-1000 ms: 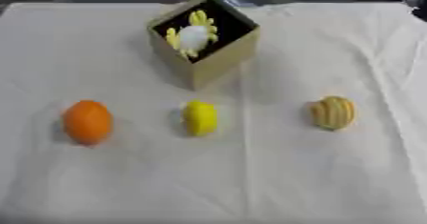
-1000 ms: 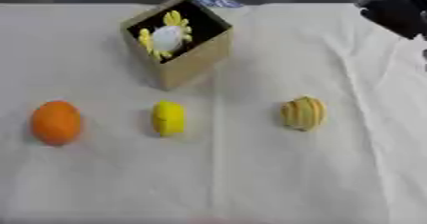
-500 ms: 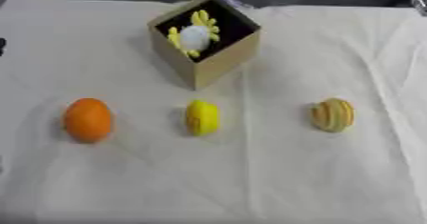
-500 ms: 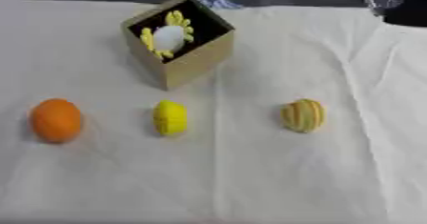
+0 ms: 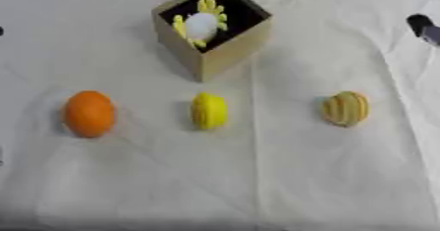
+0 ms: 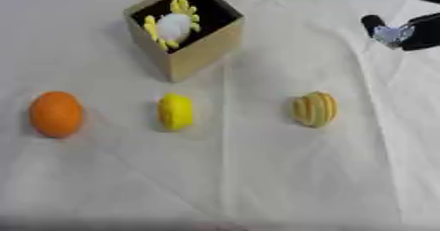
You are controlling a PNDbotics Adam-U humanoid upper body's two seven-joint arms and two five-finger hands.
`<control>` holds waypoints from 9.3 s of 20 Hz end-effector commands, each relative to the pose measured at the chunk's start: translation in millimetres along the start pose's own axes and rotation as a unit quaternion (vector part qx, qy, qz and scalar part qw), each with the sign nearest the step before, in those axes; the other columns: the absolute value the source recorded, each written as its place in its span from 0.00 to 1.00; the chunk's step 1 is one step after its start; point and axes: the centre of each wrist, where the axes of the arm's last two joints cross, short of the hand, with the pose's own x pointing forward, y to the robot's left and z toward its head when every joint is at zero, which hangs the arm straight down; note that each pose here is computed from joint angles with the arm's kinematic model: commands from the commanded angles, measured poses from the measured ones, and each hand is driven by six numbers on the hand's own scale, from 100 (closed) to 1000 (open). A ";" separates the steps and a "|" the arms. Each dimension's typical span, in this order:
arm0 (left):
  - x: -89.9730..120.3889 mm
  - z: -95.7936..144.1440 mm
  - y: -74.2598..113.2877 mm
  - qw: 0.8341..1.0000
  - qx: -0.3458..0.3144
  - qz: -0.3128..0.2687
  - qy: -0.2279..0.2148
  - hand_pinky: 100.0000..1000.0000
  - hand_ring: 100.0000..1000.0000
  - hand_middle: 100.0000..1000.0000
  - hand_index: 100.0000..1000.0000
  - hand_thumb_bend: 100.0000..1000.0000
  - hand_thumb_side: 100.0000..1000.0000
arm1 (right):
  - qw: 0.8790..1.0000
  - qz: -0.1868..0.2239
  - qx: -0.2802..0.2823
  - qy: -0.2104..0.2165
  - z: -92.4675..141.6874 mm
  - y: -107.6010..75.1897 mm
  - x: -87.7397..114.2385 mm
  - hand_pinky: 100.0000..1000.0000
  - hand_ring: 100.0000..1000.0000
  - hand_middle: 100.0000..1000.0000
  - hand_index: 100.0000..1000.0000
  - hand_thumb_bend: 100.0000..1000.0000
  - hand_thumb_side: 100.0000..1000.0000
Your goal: Pick up objects on the table and place them in the box.
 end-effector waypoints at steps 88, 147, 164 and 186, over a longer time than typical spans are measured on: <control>7.6 -6.1 -5.1 1.000 -0.012 0.018 -0.017 0.86 0.74 0.68 0.85 0.01 0.85 | 0.989 0.115 -0.081 -0.054 -217.9 -67.8 67.8 0.83 0.74 0.50 0.58 0.26 0.00; 45.6 -158.3 -1.7 0.649 -0.611 -0.452 -0.037 0.84 0.79 0.76 0.90 0.29 0.68 | 0.963 0.081 -0.254 -0.033 -42.7 -80.2 88.6 0.86 0.86 0.69 0.81 0.06 0.06; 9.3 -153.5 -23.0 0.580 -0.675 -0.452 0.061 0.84 0.80 0.77 0.88 0.55 0.38 | 0.963 0.062 -0.260 -0.038 -44.5 -76.1 89.0 0.87 0.86 0.68 0.80 0.02 0.08; -8.0 -141.0 -41.1 0.559 -0.668 -0.492 0.001 0.70 0.61 0.53 0.60 0.13 0.02 | 0.955 0.041 -0.291 -0.034 -39.4 -76.2 90.7 0.87 0.85 0.66 0.80 0.00 0.07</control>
